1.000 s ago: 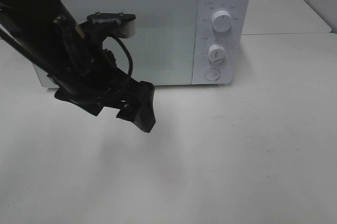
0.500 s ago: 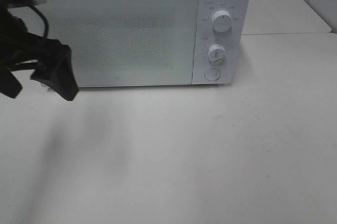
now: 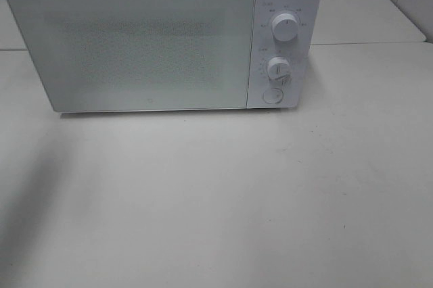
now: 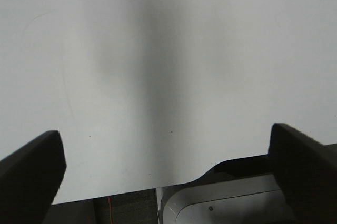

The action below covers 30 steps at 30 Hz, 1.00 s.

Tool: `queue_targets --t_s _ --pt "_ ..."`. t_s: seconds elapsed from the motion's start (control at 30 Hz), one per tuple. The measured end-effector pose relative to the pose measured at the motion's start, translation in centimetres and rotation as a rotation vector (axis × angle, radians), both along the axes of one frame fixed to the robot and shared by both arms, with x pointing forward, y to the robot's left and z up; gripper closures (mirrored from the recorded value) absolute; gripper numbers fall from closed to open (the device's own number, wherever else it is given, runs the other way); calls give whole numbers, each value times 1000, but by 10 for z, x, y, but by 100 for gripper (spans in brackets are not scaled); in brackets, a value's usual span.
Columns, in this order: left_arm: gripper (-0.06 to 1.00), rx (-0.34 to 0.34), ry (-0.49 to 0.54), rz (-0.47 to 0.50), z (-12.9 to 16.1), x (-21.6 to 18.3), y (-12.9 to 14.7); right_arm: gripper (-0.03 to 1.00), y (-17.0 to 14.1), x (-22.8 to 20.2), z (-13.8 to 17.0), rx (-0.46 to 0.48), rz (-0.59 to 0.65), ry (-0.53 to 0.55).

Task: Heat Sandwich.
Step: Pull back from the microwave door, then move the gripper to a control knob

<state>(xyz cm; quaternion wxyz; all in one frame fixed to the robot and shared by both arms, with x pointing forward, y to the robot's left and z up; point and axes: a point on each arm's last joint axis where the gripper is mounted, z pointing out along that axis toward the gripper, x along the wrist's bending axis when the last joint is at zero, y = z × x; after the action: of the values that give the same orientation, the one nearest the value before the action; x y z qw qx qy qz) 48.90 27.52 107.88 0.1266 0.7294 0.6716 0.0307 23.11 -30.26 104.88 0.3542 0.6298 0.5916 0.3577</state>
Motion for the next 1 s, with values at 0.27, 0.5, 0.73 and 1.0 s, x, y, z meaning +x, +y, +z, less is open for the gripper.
queue_targets --t_s 0.27,0.5,0.73,1.0 --pt "-2 15 -75 122 11 -40 25 25 0 0 0 0 0 0" --pt "-2 49 -177 129 9 -93 26 25 0 0 0 0 0 0" --pt "-2 64 -281 132 4 -137 26 25 0 0 0 0 0 0" --pt "-2 63 -416 137 -7 -183 24 25 0 0 0 0 0 0"
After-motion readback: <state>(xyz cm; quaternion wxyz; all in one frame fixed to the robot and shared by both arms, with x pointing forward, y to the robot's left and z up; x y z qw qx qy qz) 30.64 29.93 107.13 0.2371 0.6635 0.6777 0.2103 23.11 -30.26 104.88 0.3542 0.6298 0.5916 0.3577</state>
